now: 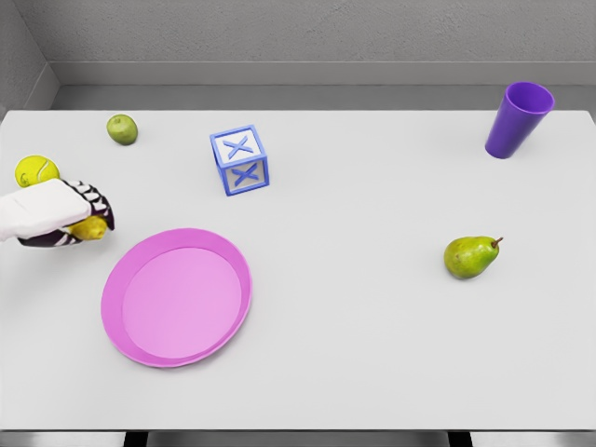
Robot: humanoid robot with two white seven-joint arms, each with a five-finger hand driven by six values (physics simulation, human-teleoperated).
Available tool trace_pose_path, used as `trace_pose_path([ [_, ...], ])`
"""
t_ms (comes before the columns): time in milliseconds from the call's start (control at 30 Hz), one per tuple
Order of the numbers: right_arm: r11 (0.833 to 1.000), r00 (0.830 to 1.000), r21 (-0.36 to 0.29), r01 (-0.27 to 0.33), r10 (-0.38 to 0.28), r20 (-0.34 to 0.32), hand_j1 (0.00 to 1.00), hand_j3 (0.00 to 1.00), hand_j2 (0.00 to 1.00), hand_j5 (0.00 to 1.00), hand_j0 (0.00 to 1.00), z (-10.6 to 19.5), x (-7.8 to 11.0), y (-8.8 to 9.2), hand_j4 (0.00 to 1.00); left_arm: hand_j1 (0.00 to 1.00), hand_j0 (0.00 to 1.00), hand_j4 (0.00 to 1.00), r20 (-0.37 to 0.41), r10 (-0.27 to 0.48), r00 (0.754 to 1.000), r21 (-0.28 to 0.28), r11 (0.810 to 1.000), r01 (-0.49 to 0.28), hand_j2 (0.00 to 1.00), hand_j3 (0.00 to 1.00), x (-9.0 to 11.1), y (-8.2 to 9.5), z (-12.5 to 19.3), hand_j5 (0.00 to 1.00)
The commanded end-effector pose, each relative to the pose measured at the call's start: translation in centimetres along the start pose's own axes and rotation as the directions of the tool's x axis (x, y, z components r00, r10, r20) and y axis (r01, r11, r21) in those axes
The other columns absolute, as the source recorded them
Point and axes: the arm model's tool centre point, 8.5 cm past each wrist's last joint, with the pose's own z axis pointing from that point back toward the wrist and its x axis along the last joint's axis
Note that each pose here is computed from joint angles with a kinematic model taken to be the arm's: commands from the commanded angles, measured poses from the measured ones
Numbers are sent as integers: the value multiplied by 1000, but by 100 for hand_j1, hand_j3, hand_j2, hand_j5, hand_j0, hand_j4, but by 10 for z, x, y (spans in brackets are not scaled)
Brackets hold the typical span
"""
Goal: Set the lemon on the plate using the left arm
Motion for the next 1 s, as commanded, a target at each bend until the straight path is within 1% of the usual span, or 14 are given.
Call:
trace_pose_path([
  [0, 1000, 1000, 0, -1, 1, 0, 100, 100, 100, 100, 100, 0, 0, 0, 100, 53, 53, 53, 24, 15, 1000, 28, 999, -16, 53, 53, 5, 6, 0, 53],
  [100, 1000, 1000, 0, 1, -1, 0, 100, 100, 100, 100, 100, 0, 0, 0, 100, 53, 53, 53, 61, 1, 998, 52, 999, -4, 53, 53, 16, 15, 0, 53],
  [167, 1000, 1000, 0, 1, -1, 0, 100, 100, 100, 100, 100, 0, 0, 0, 100, 53, 53, 53, 70, 4, 998, 45, 999, -7, 53, 53, 19, 12, -2, 53],
  [300, 1000, 1000, 0, 1, -1, 0, 100, 100, 100, 100, 100, 0, 0, 0, 100, 53, 53, 53, 87, -1, 996, 45, 999, -3, 53, 53, 26, 11, -3, 53],
  [400, 1000, 1000, 0, 1, -1, 0, 100, 100, 100, 100, 100, 0, 0, 0, 100, 53, 53, 53, 135, -9, 991, 31, 1000, 5, 53, 53, 43, 6, -9, 53],
  [700, 1000, 1000, 0, 1, -1, 0, 100, 100, 100, 100, 100, 0, 0, 0, 100, 53, 53, 53, 170, -19, 985, 59, 998, 9, 53, 53, 53, 15, -9, 53],
  [833, 1000, 1000, 0, -1, 1, 0, 100, 100, 100, 100, 100, 0, 0, 0, 100, 53, 53, 53, 190, -23, 981, 57, 998, 12, 53, 53, 60, 14, -13, 53],
  [900, 1000, 1000, 0, 1, -1, 0, 100, 100, 100, 100, 100, 0, 0, 0, 100, 53, 53, 53, 217, -26, 976, 49, 999, 15, 53, 53, 70, 12, -18, 53],
  [967, 1000, 1000, 0, 1, -1, 0, 100, 100, 100, 100, 100, 0, 0, 0, 100, 53, 53, 53, 223, -27, 975, 50, 999, 16, 53, 53, 71, 12, -18, 53],
])
